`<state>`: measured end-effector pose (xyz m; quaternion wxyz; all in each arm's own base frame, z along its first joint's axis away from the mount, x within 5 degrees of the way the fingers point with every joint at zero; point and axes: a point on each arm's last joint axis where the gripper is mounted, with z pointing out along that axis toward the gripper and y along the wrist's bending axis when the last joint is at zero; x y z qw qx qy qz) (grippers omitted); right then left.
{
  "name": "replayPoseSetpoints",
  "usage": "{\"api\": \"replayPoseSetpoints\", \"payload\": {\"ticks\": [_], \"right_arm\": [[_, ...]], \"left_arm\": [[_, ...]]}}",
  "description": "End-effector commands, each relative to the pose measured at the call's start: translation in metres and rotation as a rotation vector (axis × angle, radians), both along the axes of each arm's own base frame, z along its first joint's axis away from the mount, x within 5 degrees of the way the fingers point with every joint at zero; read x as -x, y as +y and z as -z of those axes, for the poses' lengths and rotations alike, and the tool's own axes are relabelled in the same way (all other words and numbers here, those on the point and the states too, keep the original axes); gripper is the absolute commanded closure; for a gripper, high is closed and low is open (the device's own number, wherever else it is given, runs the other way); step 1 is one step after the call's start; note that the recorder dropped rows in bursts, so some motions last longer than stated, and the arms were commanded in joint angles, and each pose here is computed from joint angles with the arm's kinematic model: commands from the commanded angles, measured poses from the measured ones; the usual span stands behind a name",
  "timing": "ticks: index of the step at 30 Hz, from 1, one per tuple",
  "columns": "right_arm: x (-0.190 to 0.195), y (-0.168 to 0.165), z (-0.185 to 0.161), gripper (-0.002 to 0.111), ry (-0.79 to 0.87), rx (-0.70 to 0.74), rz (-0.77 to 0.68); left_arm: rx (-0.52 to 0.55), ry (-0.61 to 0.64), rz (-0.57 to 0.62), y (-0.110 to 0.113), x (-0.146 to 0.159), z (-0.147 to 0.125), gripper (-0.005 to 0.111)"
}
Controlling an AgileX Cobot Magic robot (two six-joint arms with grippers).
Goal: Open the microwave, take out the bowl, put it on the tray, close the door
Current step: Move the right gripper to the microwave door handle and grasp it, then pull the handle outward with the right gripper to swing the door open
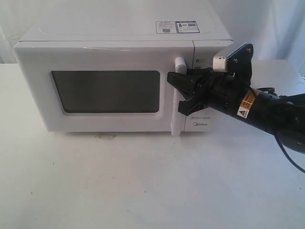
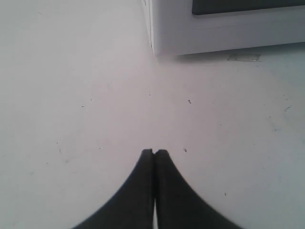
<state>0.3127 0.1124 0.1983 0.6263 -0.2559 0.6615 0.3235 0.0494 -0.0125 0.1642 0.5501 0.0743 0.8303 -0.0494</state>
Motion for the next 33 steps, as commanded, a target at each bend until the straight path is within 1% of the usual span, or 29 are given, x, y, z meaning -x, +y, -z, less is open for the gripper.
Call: {"api": "replayPoseSetpoints", "payload": {"ticks": [1,5,18,24,33], "right_arm": [[0.032,0.048,-0.002,0.108,-0.005,0.009,-0.409],[0.037,0.05,-0.008,0.108,-0.016,0.015,-0.437],[0.063,0.051,-0.012,0.108,-0.02,0.035,-0.484],[0.068,0.05,-0.011,0.108,-0.014,0.041,-0.493],[0.078,0.061,-0.01,0.108,-0.02,0.046,-0.544]], "left_arm": [[0.007,-0.003,0.0,0.0,0.0,0.001,0.107],[0.007,-0.003,0.0,0.0,0.0,0.001,0.107],[0.007,-0.003,0.0,0.0,0.0,0.001,0.107],[0.007,-0.003,0.0,0.0,0.0,0.001,0.107],[0.007,-0.003,0.0,0.0,0.0,0.001,0.107]]}}
